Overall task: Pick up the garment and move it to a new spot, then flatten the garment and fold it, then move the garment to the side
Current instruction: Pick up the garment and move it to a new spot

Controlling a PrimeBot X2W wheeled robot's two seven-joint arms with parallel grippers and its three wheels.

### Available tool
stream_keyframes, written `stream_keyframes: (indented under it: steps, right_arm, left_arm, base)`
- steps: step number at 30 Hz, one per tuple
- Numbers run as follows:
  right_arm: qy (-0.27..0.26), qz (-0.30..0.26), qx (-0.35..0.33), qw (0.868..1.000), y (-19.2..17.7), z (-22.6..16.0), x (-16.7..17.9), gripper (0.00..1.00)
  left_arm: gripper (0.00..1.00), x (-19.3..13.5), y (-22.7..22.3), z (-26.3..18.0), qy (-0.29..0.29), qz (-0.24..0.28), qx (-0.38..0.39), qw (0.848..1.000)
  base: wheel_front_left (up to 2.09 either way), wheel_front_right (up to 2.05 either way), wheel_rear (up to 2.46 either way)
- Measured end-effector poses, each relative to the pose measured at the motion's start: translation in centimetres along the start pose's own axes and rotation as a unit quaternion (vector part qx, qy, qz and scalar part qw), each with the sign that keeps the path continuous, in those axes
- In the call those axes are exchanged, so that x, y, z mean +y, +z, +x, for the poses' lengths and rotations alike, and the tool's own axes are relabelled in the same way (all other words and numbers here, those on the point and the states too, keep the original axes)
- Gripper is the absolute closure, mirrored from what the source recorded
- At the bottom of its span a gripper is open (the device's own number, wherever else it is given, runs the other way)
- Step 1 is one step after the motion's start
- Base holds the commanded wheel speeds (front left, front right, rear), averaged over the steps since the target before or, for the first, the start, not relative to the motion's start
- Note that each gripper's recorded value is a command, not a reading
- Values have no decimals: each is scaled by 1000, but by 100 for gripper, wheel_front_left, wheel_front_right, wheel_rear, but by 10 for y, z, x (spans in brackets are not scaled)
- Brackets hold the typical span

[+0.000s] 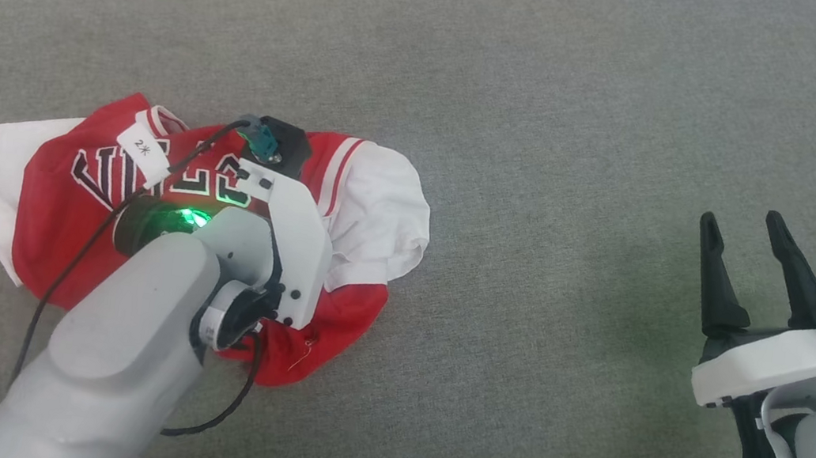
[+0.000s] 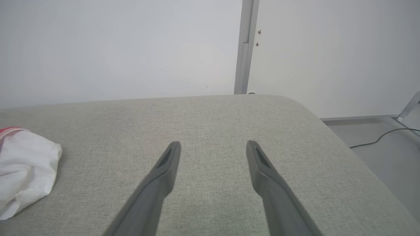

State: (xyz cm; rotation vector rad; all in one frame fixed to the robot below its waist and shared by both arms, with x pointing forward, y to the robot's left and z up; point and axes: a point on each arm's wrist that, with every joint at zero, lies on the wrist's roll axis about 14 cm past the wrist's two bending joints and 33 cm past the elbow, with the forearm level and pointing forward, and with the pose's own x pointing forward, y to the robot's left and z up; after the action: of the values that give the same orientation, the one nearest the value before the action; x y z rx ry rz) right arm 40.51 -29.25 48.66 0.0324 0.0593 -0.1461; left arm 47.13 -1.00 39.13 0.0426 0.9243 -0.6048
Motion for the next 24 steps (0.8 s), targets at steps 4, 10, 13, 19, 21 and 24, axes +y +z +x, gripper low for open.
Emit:
stream_keyframes:
  steps: [4, 10, 13, 19, 21, 24]
  right_arm:
    - [4, 1, 1, 1000, 0, 1, 3, 0]
    - [17, -1, -10, 1000, 8, 1, 9, 0]
    - [24, -2, -15, 1000, 11, -2, 13, 0]
    - [40, -5, -26, 999, 21, -6, 23, 0]
    - [47, -6, -30, 998, 24, -7, 28, 0]
    - [55, -7, -37, 998, 31, -8, 35, 0]
  left_arm:
    - [0, -1, 0, 1, -4, -1, -5, 1000]
    - [0, -3, 14, -14, -10, 14, -47, 999]
    - [0, -1, 32, -32, -12, 24, -95, 995]
    - [0, 25, 59, -88, 20, 31, -207, 978]
    - [0, 35, 65, -110, 35, 30, -245, 968]
    - [0, 57, 66, -145, 66, 23, -296, 953]
  base:
    - [0, 0, 0]
    - [0, 0, 0]
    - [0, 0, 0]
    - [0, 0, 0]
    - [0, 0, 0]
    - [0, 0, 0]
